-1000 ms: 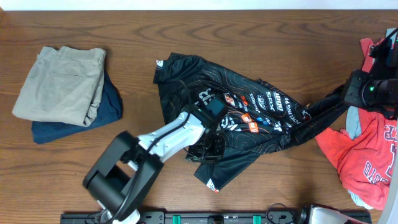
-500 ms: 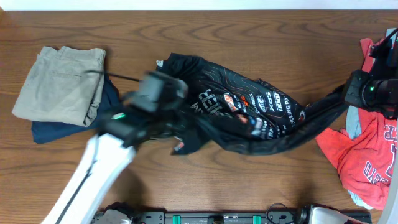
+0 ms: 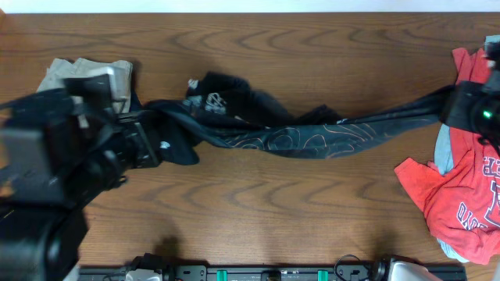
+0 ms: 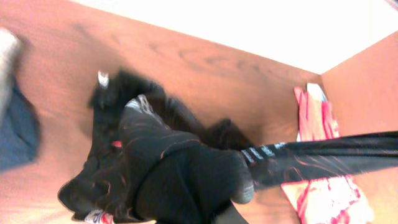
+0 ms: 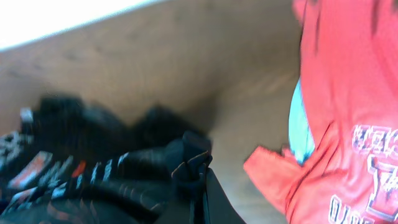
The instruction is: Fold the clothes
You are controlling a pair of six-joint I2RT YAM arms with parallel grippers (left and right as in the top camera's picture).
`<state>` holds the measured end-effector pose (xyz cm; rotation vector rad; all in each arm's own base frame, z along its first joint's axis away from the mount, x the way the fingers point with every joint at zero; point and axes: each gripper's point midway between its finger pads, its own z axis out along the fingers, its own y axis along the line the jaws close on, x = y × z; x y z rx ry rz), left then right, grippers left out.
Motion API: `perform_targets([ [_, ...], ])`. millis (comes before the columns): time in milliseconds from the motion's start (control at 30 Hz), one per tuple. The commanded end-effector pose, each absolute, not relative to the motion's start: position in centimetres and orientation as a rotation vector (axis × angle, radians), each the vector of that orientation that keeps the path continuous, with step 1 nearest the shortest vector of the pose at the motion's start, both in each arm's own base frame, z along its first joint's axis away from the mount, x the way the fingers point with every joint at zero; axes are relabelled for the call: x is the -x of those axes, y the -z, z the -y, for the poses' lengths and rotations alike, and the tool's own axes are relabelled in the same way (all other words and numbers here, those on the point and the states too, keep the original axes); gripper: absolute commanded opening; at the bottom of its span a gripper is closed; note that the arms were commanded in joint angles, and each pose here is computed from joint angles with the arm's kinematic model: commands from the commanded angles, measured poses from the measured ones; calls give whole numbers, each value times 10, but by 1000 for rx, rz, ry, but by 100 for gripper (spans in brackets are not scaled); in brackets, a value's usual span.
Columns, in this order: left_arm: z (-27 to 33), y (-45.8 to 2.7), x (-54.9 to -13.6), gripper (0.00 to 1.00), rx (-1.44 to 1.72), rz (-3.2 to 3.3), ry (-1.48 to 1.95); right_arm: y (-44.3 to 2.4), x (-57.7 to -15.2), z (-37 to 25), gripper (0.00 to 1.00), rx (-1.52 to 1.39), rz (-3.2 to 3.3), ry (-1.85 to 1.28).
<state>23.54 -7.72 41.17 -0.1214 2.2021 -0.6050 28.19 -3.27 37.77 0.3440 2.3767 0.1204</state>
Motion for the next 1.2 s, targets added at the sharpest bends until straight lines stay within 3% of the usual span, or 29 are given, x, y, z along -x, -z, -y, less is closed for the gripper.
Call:
perform_targets([
  [0,53,-447,-233,6,91,-2117,410,-430,-257,33,1,-301,-2203,-79],
  [233,30,-494,-224,6,155,-1987,293,-482,-226,48,1,-354,-1991,48],
  [467,34,-475,-253,6,160,-2076,289,-476,-239,53,1,-366,-2016,63],
  [733,55,-404,-338,6,77,-2335,305,-411,-325,44,1,-282,-2272,-84],
  [933,62,-337,-430,6,27,-2434,267,-349,-418,47,1,-282,-2371,-214],
  [1033,59,-327,-482,6,40,-2345,266,-344,-467,55,1,-339,-2273,-252],
  [1167,48,-368,-529,6,104,-2097,331,-384,-513,71,1,-347,-2022,-245],
])
